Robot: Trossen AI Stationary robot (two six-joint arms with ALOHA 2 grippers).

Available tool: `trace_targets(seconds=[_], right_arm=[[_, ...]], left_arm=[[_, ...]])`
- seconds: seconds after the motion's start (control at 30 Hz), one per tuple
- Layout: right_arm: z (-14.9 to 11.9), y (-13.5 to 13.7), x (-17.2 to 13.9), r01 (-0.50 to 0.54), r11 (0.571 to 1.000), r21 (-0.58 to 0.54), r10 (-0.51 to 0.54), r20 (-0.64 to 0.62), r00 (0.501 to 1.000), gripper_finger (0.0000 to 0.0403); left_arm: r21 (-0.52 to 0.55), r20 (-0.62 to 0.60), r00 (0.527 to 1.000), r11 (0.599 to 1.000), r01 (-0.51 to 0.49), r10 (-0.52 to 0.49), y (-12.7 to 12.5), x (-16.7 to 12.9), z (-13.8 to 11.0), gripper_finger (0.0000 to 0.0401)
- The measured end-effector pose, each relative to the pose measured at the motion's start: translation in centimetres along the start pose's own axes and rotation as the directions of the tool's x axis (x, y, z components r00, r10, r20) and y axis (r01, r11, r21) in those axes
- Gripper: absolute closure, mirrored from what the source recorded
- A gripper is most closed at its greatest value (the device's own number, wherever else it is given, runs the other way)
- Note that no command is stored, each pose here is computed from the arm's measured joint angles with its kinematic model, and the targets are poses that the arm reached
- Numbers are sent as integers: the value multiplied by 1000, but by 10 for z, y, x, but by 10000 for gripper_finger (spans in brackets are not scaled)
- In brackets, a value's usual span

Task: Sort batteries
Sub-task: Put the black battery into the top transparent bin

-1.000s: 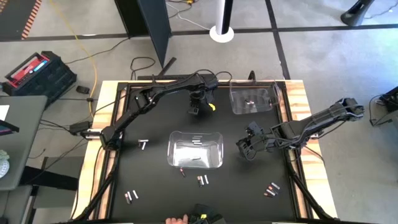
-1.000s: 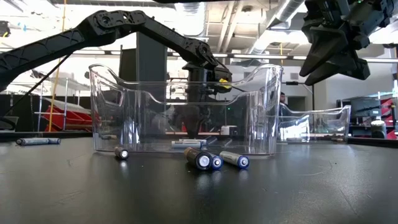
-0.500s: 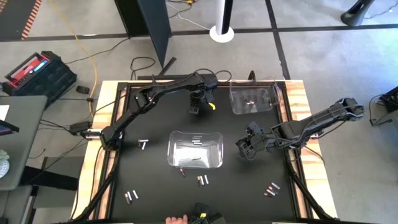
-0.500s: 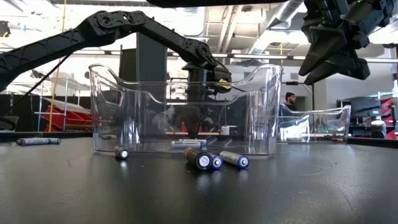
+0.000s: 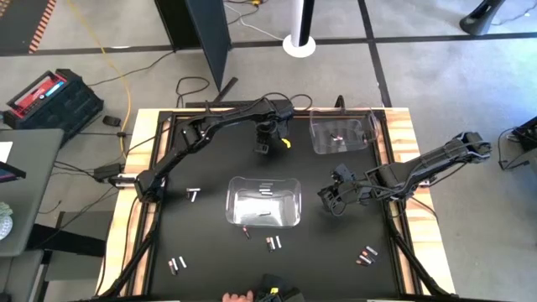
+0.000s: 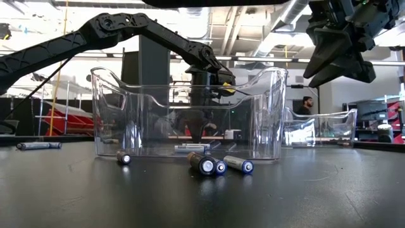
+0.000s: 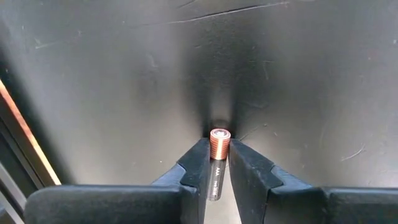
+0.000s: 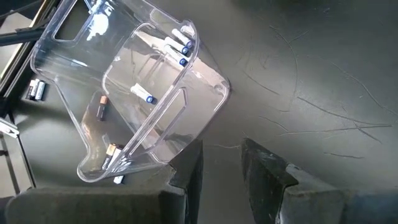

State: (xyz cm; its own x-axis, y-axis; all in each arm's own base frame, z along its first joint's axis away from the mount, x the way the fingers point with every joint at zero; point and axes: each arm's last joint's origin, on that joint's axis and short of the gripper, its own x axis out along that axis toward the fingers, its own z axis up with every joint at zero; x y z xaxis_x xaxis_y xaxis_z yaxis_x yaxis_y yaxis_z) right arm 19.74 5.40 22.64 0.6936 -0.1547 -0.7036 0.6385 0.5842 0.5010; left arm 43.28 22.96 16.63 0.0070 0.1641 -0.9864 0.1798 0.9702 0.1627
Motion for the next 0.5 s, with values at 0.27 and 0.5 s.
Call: trace_targets(seconds=[0.27, 0.5], right_arm=[[0, 0, 0, 0, 1000, 0, 0, 0, 1000, 275], [0, 0, 0, 0, 1000, -1, 0, 0, 1000, 275]], left_arm=[[-3, 5, 1000, 1000, 3, -3, -7, -1, 5, 347], [-12, 9, 1000, 1000, 4, -3, -16, -3, 12, 347]])
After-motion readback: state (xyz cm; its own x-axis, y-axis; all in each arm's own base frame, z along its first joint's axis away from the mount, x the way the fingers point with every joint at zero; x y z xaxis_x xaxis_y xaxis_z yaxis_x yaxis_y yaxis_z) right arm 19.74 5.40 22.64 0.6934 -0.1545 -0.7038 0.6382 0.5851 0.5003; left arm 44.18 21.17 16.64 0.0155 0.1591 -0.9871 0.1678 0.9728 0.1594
